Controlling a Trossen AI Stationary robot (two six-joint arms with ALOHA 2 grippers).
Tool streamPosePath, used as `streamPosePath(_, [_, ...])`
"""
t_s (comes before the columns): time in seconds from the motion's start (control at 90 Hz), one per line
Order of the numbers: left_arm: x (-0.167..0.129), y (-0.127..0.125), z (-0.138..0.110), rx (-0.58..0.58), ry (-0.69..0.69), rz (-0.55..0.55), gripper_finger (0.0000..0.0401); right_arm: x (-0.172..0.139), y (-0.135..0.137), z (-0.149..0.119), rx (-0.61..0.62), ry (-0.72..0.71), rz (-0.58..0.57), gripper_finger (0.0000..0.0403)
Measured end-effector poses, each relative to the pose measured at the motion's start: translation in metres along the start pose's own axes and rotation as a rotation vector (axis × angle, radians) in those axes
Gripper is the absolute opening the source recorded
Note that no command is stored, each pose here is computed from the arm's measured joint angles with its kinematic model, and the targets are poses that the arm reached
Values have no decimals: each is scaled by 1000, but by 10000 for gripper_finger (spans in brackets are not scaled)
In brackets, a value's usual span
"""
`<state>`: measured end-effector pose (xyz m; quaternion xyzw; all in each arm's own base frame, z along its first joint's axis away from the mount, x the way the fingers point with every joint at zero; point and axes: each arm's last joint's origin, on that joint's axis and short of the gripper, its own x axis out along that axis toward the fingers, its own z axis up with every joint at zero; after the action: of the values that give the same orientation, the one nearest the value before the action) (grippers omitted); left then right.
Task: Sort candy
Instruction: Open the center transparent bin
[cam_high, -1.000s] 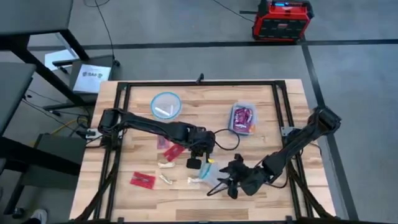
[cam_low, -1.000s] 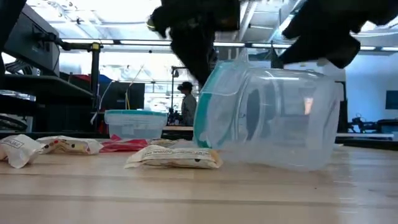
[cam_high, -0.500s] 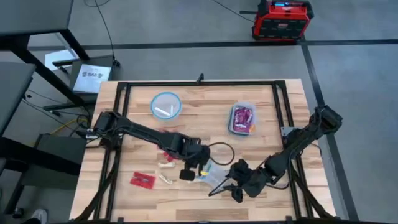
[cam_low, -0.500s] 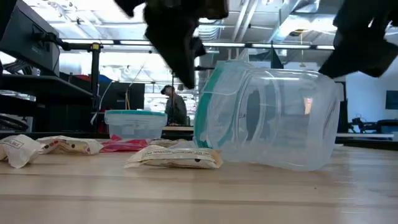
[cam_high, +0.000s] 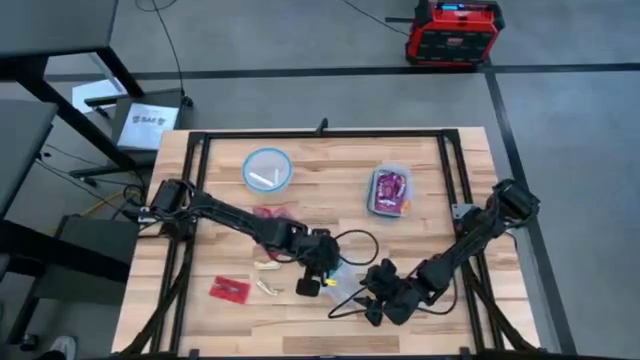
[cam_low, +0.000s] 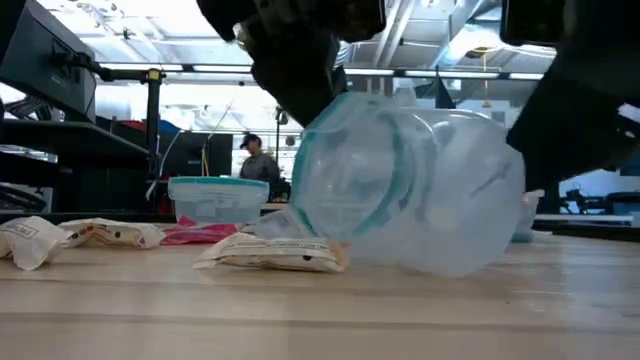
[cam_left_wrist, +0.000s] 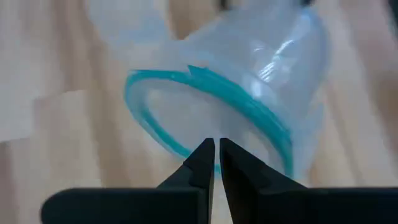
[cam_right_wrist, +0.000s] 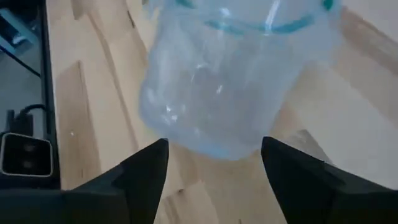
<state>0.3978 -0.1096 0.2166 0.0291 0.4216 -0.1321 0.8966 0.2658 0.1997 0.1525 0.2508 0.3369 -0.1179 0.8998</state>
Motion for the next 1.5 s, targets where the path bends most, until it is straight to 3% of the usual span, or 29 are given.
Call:
streamPosePath(0.489, [0, 1, 0, 14, -3, -3, 13, -22, 5, 21, 46, -14, 89, 244])
streamPosePath(0.833, [0, 0, 1, 15, -9, -6, 13, -21, -9, 16, 1, 88, -17, 244])
streamPosePath(1.233, [0, 0, 1, 15, -10, -5, 13, -43, -7, 38, -15, 59, 62, 244])
streamPosePath(1.356, [0, 0, 2, 15, -14, -5, 13, -43, -10, 38, -21, 66, 42, 244])
streamPosePath(1.5, [0, 0, 2, 16, -14, -4, 13, -36, -1, 36, -7, 37, 112, 244])
